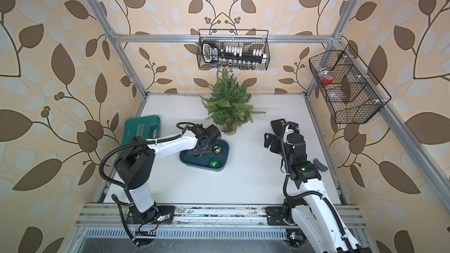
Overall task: Decorate the small christmas tree with ornaments
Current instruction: Pick up an ornament from the container, then hang an ornament on the christmas tree.
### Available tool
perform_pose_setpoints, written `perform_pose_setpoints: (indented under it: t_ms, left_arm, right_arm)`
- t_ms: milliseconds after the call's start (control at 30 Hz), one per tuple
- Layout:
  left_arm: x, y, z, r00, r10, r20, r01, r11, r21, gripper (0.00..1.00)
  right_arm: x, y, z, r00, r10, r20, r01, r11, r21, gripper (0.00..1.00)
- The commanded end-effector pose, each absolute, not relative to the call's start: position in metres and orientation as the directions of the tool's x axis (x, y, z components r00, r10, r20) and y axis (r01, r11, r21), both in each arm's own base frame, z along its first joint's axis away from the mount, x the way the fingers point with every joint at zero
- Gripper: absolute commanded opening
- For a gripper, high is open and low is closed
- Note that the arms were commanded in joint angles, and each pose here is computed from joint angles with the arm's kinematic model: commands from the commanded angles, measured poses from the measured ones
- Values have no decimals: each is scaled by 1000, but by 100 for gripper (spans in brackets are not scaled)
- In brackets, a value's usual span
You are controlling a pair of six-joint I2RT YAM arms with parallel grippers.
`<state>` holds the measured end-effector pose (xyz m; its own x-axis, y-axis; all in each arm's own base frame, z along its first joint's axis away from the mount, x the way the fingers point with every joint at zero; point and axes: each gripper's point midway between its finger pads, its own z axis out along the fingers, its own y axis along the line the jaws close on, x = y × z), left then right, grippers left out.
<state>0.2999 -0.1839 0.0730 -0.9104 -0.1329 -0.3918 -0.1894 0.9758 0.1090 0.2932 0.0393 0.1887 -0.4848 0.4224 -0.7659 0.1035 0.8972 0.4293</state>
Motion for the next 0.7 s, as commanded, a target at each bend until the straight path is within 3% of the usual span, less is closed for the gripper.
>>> perform_pose_setpoints:
  t_ms: [0,133,200,267,333,533,667]
  left_arm:
    - [291,-194,134,-884,-95,-458,-90,995,-34,69]
    - [272,-210,185,-871,-20,-490,89,976,-198,70]
    - [257,-221,209,-860,15,-510,190,937,-292,71]
    - [246,-228,232,-839,45,-542,277,893,-355,71]
    - [235,-234,254,-817,67,-573,352,846,-402,71]
    - [204,-249,309,-766,102,-634,514,689,-510,70]
    - [193,-256,338,-731,101,-675,583,606,-541,69]
  right_arm:
    - [288,49,192,-509,405,-759,65,898,436,98]
    - [283,70,205,-539,378,-753,-32,884,466,92]
    - [279,81,213,-560,359,-747,-87,871,483,88]
    - [275,93,223,-574,329,-750,-149,859,491,93]
    - [270,106,237,-568,304,-765,-210,845,492,88]
    - [250,163,289,-521,227,-823,-469,729,499,69]
    - [236,203,317,-490,170,-855,-632,606,483,48]
